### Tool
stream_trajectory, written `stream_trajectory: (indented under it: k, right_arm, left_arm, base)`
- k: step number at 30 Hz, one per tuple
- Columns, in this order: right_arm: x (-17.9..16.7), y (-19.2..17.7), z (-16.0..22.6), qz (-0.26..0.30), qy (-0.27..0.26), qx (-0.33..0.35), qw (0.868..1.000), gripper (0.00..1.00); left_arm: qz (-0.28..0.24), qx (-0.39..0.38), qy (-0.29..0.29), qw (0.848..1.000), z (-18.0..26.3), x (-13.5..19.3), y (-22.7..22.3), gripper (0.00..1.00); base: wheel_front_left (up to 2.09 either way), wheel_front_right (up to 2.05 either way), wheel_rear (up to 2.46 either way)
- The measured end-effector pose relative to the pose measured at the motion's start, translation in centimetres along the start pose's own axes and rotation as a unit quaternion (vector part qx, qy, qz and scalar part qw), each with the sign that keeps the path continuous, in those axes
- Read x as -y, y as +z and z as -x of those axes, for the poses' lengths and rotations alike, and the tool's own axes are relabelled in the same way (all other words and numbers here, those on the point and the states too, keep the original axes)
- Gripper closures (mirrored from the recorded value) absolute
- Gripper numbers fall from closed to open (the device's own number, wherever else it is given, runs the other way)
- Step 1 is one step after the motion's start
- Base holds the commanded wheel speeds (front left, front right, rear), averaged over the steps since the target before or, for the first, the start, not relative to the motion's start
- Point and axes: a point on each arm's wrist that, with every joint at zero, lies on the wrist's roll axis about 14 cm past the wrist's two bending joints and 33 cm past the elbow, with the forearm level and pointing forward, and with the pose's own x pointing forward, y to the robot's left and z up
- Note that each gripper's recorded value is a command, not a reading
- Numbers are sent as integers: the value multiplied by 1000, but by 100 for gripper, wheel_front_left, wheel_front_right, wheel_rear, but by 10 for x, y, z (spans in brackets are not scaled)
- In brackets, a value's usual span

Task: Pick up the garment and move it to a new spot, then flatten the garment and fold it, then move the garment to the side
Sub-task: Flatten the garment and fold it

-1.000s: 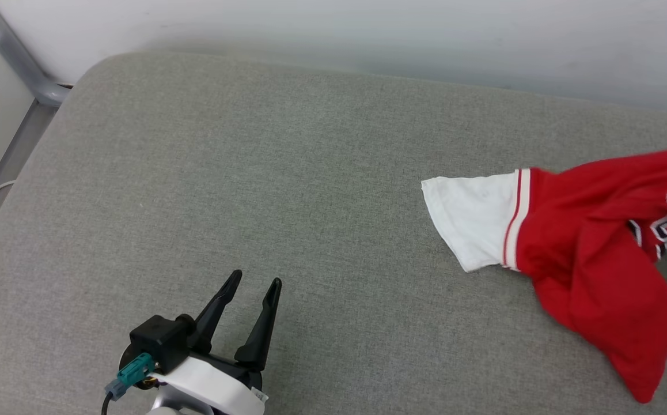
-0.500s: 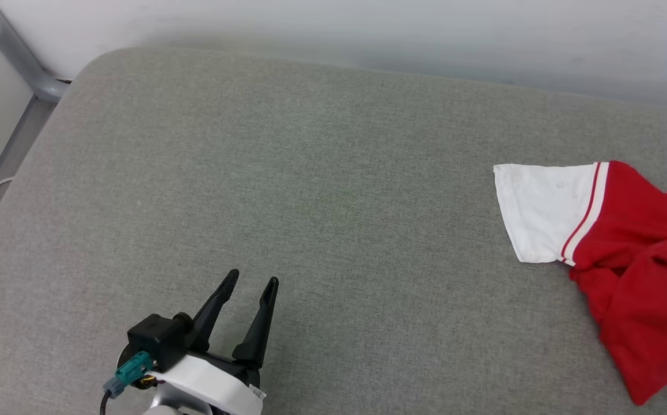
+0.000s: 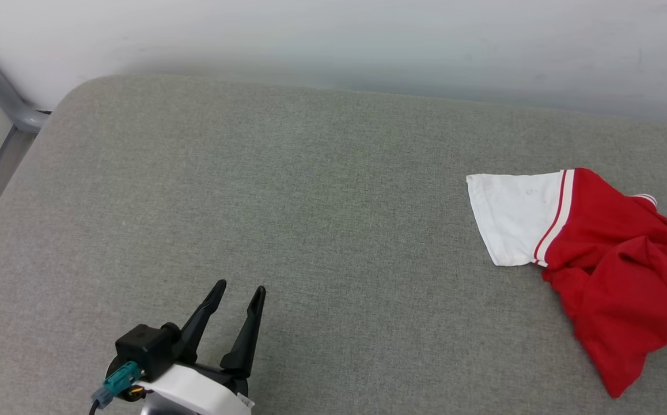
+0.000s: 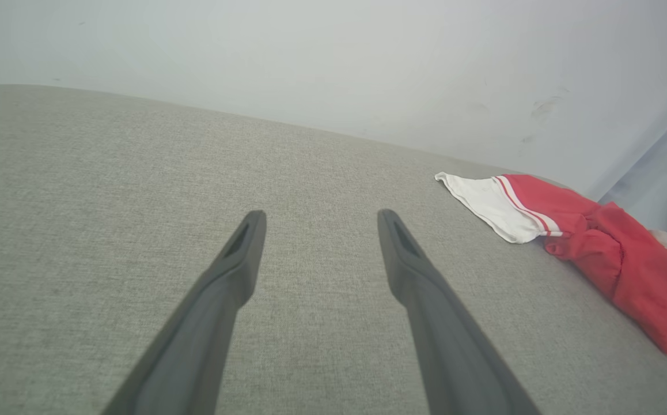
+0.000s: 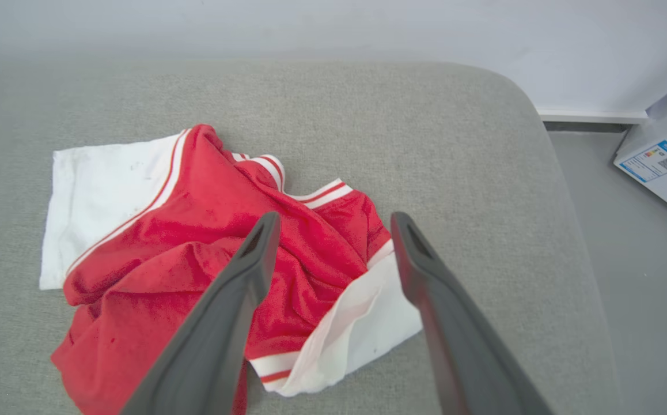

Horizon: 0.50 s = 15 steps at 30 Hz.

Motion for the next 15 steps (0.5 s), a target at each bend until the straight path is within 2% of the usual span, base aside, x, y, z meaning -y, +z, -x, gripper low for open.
stream_trajectory:
  k: [8,12,15]
  right_arm:
    - [-62,11,33,13,78,91,993,0]
    - [-83,21,52,23,104,174,979,0]
    - [-88,12,64,28,110,218,969,0]
  left_arm:
    - [-9,8,-4,1000,1,-1,7,0]
    - [-15,10,-9,1000,1,0,9,0]
    - [-18,16,-10,1000,0,-1,14,0]
  base:
    - [0,0,0]
    - [0,0,0]
    - [0,0,0]
